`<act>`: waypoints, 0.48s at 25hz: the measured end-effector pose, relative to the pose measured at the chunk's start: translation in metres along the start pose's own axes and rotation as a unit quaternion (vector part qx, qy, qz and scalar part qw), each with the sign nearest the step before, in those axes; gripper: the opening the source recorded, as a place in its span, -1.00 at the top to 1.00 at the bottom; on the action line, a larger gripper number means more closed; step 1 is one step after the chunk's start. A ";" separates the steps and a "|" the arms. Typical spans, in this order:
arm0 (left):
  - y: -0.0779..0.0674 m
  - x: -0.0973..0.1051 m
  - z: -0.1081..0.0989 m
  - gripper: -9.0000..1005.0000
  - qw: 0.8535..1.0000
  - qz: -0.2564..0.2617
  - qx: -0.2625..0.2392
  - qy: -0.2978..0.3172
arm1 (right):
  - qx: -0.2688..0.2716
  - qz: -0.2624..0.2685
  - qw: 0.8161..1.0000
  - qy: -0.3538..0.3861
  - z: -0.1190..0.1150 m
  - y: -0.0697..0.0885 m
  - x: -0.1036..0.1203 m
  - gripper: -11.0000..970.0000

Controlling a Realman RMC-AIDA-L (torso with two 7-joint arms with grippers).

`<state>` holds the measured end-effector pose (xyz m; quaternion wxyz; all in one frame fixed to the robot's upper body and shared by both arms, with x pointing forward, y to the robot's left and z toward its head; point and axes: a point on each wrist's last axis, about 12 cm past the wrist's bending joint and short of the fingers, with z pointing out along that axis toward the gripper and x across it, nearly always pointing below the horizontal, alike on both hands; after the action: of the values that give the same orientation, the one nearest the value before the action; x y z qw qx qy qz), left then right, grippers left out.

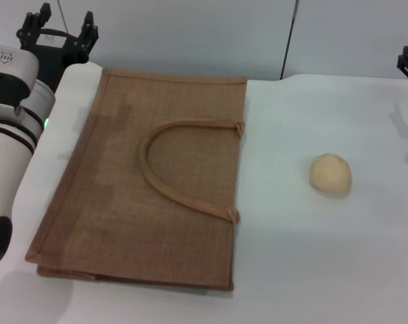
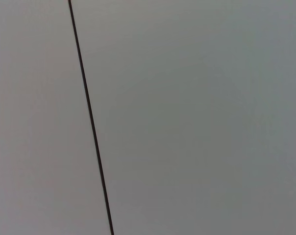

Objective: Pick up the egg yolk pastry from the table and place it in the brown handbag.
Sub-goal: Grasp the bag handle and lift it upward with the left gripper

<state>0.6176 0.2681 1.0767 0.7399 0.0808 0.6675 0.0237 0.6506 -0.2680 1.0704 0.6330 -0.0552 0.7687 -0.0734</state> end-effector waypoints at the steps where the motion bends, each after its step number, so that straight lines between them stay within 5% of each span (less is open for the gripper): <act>1: 0.000 0.000 0.000 -0.51 1.000 0.000 0.000 0.000 | 0.000 0.000 1.000 0.000 0.000 0.000 0.000 -0.82; 12: -0.002 0.000 0.003 -0.51 1.000 0.001 0.004 0.009 | 0.000 -0.001 1.000 0.000 0.000 0.000 0.000 -0.82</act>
<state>0.6209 0.2660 1.0768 0.7337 0.0838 0.6739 0.0224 0.6507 -0.2682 1.0703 0.6328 -0.0558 0.7687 -0.0742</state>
